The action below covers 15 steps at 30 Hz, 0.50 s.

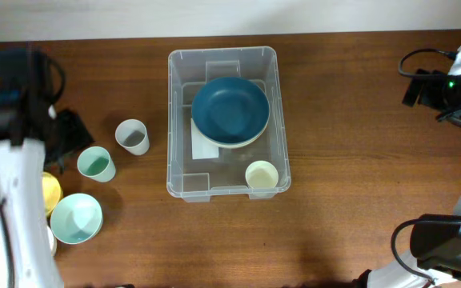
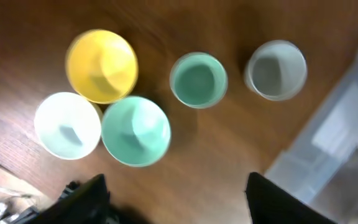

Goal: Pack container
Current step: 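Grasp the mint-green cup with the left gripper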

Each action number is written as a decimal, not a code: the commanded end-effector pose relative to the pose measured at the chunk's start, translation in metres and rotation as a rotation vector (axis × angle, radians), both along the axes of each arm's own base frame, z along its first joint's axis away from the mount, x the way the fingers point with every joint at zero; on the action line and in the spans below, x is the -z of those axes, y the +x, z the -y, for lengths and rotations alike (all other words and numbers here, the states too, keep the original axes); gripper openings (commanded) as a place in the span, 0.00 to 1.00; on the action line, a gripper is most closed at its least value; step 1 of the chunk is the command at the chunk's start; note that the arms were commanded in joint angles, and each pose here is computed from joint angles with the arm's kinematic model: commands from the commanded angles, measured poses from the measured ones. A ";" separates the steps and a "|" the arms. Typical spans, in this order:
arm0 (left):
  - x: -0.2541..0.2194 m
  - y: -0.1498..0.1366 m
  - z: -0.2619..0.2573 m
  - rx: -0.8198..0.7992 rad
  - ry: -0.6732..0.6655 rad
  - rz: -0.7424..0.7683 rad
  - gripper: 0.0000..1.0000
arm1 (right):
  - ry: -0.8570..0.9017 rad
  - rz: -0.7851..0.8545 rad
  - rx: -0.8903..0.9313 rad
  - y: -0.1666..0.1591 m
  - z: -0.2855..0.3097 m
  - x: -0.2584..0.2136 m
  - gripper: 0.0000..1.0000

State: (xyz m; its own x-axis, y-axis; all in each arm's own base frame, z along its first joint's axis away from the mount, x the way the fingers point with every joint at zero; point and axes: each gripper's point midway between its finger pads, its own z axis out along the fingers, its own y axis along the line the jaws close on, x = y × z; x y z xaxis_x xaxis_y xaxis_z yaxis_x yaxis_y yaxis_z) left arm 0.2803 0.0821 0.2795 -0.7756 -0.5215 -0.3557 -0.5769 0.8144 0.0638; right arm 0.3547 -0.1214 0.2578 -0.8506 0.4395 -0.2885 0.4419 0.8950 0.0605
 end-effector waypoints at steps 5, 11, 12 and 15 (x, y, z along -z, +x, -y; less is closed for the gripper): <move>0.085 0.001 -0.043 -0.114 -0.016 -0.114 0.81 | -0.009 0.031 -0.004 -0.004 -0.002 -0.011 0.99; 0.148 0.019 -0.056 -0.112 -0.096 -0.195 0.81 | -0.009 0.031 -0.004 -0.004 -0.002 -0.011 0.99; 0.155 0.023 -0.058 -0.101 -0.098 -0.204 0.81 | -0.009 0.031 -0.004 -0.004 -0.002 -0.011 0.99; 0.176 0.034 -0.060 -0.067 -0.110 -0.232 0.81 | -0.008 0.028 -0.004 -0.005 -0.002 -0.010 0.99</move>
State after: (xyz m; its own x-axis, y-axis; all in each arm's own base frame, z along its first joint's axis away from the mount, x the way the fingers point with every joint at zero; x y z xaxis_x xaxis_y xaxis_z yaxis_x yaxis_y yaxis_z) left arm 0.3074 0.1438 0.1186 -0.7559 -0.6371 -0.1505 -0.6539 0.7461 0.1254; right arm 0.3546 -0.1214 0.2577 -0.8506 0.4399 -0.2882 0.4423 0.8948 0.0606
